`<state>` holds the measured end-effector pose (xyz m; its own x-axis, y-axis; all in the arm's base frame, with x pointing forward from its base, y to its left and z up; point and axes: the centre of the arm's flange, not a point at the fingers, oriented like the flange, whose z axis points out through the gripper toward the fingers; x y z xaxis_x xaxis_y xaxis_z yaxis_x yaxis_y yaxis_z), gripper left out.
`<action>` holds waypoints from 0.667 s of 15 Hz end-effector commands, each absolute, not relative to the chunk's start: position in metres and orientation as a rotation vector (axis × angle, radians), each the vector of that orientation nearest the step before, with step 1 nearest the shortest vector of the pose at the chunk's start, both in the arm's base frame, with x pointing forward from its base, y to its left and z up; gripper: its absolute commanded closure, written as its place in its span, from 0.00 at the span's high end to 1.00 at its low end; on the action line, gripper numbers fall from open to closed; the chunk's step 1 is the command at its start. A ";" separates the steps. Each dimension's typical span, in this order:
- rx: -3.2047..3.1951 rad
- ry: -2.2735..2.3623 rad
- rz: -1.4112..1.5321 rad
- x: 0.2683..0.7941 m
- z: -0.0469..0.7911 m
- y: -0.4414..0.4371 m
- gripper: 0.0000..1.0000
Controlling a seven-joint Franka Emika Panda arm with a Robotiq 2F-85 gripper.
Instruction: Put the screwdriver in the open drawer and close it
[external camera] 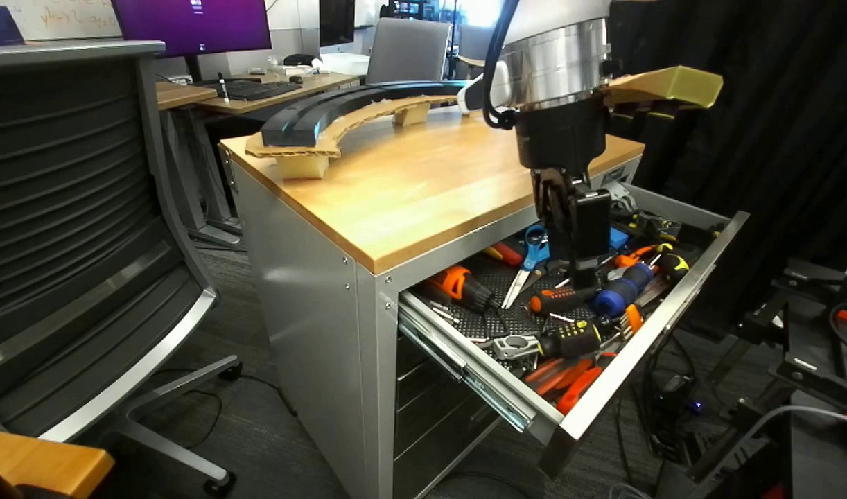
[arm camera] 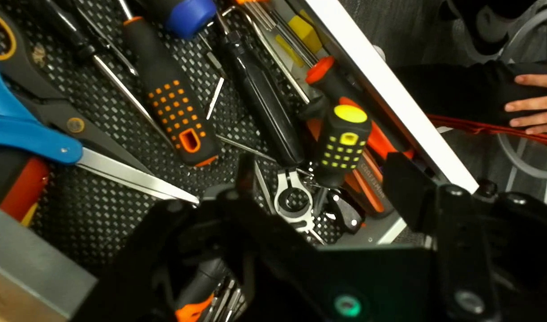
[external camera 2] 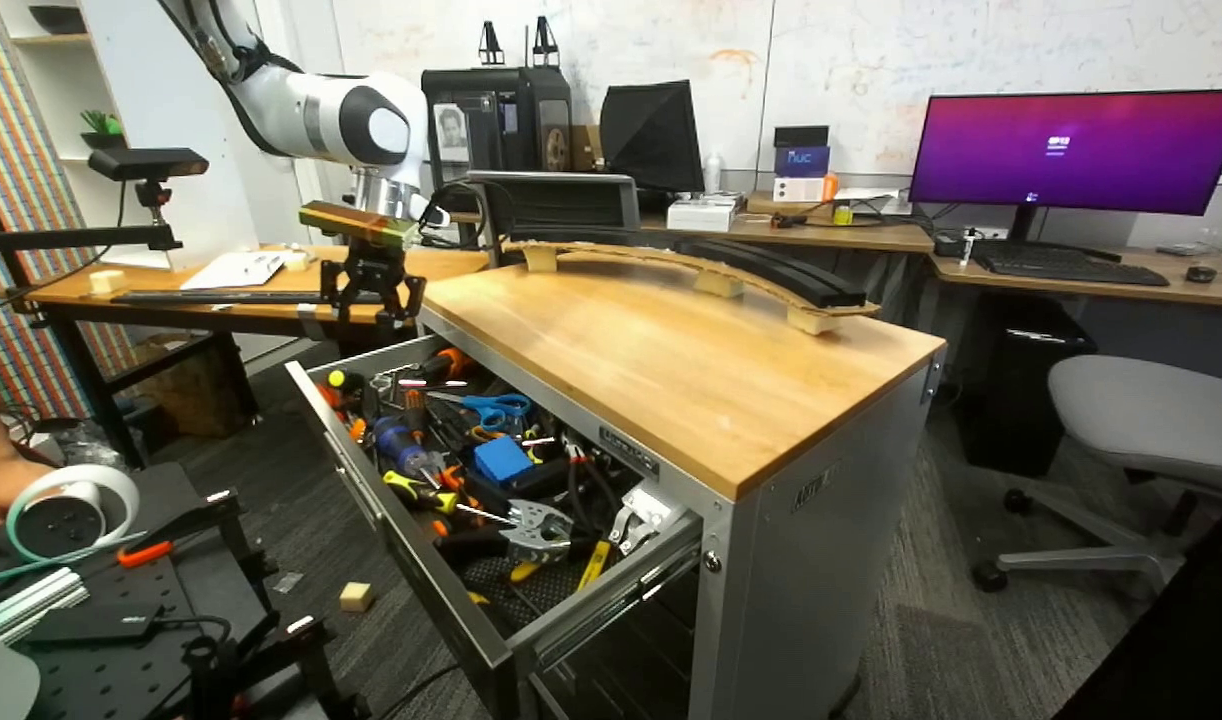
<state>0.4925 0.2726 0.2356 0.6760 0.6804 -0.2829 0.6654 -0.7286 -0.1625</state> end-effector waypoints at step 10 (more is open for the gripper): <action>-2.945 -0.442 0.750 0.362 0.211 0.187 0.75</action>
<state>0.4156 0.2154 0.2046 0.7891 0.4120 -0.4556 0.3956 -0.9083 -0.1362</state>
